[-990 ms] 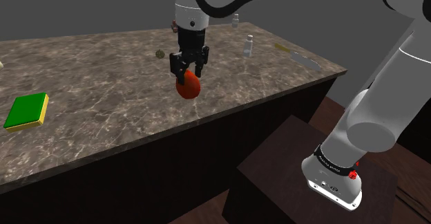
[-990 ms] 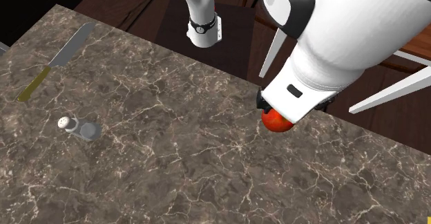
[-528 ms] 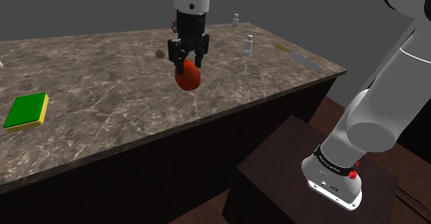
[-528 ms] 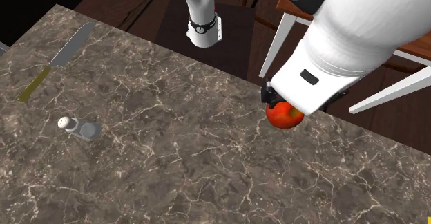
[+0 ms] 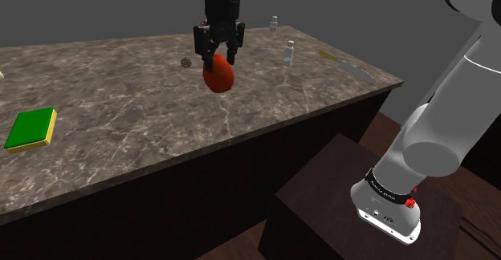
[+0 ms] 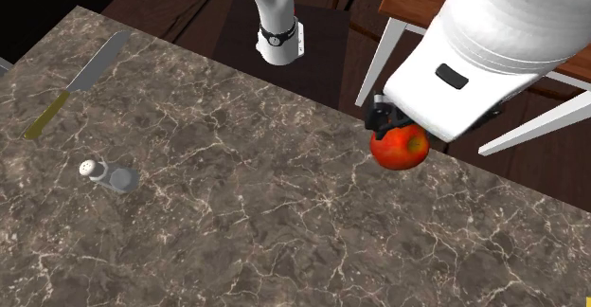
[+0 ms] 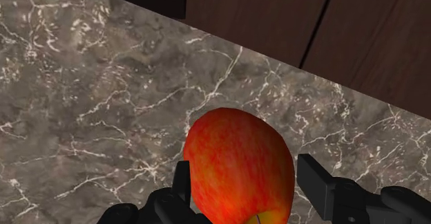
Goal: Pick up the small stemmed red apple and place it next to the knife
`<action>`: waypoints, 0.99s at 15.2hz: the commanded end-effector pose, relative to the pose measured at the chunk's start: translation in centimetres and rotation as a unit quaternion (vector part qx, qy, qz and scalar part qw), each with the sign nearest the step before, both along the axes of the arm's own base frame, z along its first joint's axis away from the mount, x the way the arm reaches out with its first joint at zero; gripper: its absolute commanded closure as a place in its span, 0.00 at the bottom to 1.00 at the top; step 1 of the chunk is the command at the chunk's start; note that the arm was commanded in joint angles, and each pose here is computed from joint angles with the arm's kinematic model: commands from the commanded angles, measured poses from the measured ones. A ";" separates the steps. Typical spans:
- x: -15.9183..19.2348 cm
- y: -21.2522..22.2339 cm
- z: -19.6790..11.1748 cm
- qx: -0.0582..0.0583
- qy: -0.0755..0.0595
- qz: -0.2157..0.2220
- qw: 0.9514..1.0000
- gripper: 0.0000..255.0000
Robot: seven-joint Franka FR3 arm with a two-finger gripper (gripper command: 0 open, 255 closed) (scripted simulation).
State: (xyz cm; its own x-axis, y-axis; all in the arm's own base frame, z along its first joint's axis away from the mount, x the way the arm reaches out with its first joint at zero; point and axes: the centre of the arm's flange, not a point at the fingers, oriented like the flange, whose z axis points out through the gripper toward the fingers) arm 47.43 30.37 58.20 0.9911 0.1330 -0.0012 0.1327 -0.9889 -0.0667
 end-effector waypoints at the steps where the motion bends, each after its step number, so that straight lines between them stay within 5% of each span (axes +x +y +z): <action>1: 0.0 0.0 1.1 0.000 0.000 0.000 1.000 1.00; 15: 0.0 -1.3 7.6 0.000 0.000 0.000 1.000 1.00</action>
State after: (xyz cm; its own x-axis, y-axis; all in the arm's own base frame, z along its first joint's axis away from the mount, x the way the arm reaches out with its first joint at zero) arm 47.33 29.76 65.66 0.9912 0.1325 -0.0014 0.1321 -0.9890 -0.0666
